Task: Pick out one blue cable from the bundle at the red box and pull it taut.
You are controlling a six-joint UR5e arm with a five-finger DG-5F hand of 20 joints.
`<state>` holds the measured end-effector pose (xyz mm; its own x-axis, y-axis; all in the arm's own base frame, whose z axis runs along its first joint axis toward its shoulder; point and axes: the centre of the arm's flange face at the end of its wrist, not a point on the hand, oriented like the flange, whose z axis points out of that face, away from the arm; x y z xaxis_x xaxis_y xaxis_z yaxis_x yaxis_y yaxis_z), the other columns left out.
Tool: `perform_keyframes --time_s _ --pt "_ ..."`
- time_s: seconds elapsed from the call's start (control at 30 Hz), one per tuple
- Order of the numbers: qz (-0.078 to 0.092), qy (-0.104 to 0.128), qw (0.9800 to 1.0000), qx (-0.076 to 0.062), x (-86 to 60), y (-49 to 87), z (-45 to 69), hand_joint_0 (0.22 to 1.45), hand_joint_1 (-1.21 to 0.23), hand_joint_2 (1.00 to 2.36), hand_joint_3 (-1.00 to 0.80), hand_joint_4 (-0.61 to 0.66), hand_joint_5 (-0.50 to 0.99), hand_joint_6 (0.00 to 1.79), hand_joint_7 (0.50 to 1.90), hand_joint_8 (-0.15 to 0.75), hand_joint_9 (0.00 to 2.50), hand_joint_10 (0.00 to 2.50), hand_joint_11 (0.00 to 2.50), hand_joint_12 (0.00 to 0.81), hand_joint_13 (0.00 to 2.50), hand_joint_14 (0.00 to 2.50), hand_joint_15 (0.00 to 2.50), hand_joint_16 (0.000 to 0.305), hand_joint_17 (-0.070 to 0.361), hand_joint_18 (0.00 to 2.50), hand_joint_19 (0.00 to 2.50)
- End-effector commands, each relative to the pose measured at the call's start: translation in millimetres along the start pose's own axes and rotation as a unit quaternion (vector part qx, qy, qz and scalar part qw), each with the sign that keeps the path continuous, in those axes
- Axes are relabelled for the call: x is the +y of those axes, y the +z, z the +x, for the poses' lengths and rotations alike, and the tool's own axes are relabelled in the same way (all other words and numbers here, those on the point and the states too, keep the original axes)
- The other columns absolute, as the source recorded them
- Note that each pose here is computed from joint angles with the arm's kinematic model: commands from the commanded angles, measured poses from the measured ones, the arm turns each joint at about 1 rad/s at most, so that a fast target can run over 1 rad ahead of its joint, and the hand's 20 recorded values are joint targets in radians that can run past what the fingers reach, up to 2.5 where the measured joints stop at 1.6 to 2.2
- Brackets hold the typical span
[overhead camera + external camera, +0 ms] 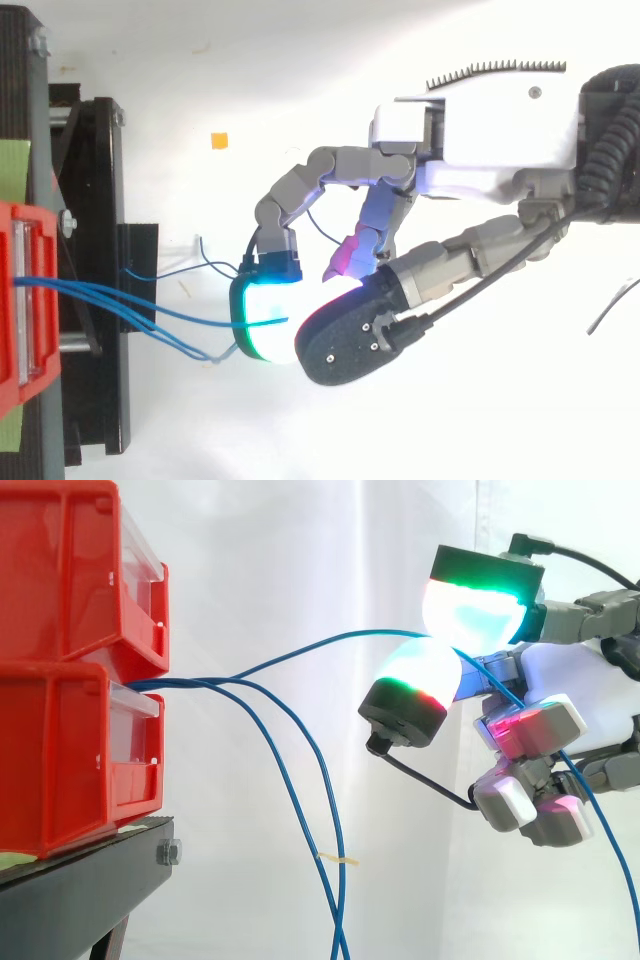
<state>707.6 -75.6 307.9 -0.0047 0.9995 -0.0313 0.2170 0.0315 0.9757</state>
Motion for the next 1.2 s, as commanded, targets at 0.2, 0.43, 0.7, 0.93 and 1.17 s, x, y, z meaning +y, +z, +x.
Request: perform_keyframes --time_s 0.2,0.43,0.7,0.93,1.17 --pt "-0.001 0.0 1.0 -0.001 1.1 -0.1 -0.5 0.6 -0.71 1.02 -0.24 -0.12 -0.03 0.87 0.93 0.292 1.32 0.03 0.69 0.281 1.03 0.02 0.54 0.04 0.089 1.04 0.68" --pt "0.0 0.0 1.0 -0.001 0.3 -0.2 -0.5 0.6 -0.7 1.02 -0.24 -0.11 -0.03 0.86 0.92 0.284 1.34 0.03 0.7 0.269 1.06 0.02 0.57 0.039 0.087 1.0 0.66" --pt "-0.001 0.0 1.0 -0.001 1.1 -0.1 -0.5 0.6 -0.7 1.02 -0.23 -0.11 -0.03 0.86 0.92 0.274 1.35 0.03 0.71 0.274 1.05 0.02 0.62 0.039 0.088 0.93 0.65" --pt "0.0 0.0 1.0 -0.001 0.3 -0.2 -0.5 0.59 -0.68 1.02 -0.22 -0.11 -0.02 0.87 0.9 0.267 1.32 0.03 0.71 0.286 1.07 0.02 0.68 0.043 0.097 0.93 0.7" --pt "0.0 0.0 1.0 0.0 0.1 0.5 0.6 0.59 -0.68 1.02 -0.23 -0.11 -0.03 0.87 0.9 0.249 1.31 0.03 0.73 0.262 1.1 0.03 0.73 0.042 0.095 0.91 0.74"
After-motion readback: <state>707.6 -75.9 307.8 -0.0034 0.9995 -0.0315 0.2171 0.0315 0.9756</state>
